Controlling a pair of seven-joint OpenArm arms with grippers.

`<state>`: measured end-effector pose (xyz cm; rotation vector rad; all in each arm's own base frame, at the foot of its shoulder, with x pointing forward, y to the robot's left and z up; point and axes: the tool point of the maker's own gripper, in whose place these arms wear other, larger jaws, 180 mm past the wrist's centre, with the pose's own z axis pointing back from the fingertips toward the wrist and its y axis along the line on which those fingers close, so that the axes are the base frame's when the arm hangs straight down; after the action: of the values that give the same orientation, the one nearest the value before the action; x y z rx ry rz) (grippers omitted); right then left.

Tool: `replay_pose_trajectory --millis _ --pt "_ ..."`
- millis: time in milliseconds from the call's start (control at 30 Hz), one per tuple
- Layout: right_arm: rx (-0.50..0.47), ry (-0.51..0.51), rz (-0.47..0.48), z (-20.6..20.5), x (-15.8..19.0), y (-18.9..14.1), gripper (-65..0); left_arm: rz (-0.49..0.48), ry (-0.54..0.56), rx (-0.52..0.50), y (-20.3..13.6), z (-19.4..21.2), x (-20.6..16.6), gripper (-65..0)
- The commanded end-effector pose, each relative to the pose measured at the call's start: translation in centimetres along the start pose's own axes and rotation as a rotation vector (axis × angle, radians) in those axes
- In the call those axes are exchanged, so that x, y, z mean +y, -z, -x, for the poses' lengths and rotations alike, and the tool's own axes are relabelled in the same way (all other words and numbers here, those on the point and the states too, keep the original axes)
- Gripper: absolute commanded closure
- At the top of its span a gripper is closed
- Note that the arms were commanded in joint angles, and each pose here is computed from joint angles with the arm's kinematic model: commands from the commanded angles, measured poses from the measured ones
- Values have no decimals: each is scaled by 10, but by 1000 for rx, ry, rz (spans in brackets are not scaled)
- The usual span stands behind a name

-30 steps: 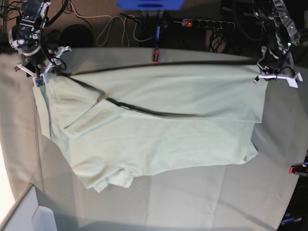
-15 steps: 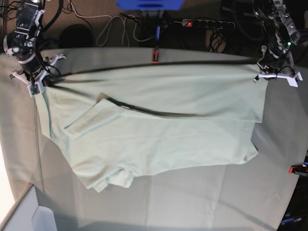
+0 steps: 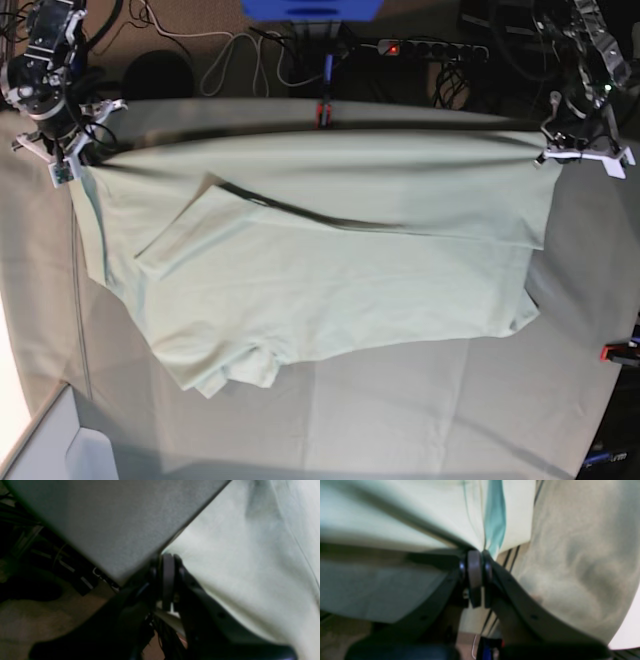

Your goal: Layout the t-shirt on the table in an organized manner, then fold the t-shirt properly

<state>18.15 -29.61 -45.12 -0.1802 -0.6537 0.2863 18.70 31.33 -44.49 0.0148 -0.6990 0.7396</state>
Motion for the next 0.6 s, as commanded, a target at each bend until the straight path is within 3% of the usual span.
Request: replay_pose_trajectory --millis 0,433,567 --pt "-21 -22 20 -6 -12 -6 0 -12 13 -54 -4 -17 4 0" --pt "18 -37 -12 9 0 -7 0 -13 15 -52 -4 -17 4 0" --pt "21 -45 -16 12 1 -9 -112 -13 15 -52 -4 -17 4 0"
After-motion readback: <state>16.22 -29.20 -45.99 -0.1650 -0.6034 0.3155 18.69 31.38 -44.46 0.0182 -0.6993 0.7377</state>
